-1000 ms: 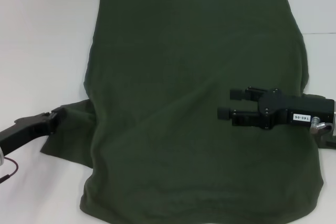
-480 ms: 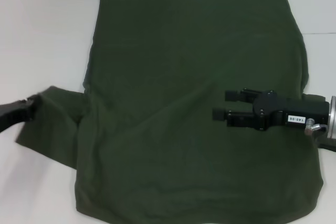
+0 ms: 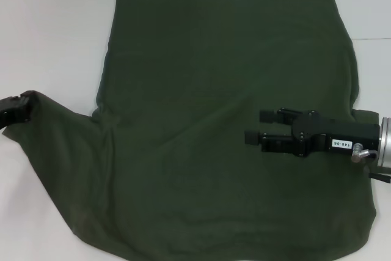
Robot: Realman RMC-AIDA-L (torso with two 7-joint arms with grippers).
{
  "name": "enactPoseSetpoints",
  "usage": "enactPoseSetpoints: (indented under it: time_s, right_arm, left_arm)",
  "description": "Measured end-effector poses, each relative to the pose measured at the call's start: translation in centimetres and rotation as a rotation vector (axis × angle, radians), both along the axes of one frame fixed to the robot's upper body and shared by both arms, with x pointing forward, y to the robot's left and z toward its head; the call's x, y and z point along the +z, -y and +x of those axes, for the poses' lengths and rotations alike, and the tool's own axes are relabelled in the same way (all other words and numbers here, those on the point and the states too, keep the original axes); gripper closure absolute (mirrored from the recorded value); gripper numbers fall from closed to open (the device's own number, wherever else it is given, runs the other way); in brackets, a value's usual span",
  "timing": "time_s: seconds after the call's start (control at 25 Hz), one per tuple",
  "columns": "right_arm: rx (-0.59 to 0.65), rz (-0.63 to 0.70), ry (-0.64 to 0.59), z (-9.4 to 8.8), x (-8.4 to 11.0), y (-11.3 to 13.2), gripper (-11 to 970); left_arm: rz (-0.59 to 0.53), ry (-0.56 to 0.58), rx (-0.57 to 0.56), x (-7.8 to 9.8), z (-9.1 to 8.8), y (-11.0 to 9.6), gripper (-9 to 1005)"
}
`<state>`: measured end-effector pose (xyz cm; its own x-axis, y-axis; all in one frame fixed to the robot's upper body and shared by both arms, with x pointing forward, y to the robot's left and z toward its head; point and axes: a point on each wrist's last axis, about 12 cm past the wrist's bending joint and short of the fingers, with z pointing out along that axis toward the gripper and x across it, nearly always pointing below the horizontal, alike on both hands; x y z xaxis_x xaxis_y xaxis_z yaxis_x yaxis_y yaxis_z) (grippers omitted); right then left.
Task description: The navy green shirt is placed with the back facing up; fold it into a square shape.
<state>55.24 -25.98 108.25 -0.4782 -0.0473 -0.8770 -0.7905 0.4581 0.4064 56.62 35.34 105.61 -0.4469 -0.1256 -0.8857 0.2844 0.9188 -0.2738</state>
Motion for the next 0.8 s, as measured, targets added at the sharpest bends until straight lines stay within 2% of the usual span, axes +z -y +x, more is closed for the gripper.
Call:
enactPoseSetpoints:
  time_s: [0.24,0.52,0.8]
  right_arm:
    - [0.000,0.000,0.000,0.0,0.0,0.0,59]
    - [0.000,0.000,0.000,0.0,0.0,0.0,59]
    - [0.000,-0.002,0.002,0.0,0.0,0.1,59]
  left_arm:
    - [-0.051,0.014,-0.062,0.4,-0.2,0.9,996]
    - [-0.158,0.030,-0.184,1.2,-1.4,1.9,996]
    - [-0.250,0.042,-0.299,1.6,-1.9,4.3,995]
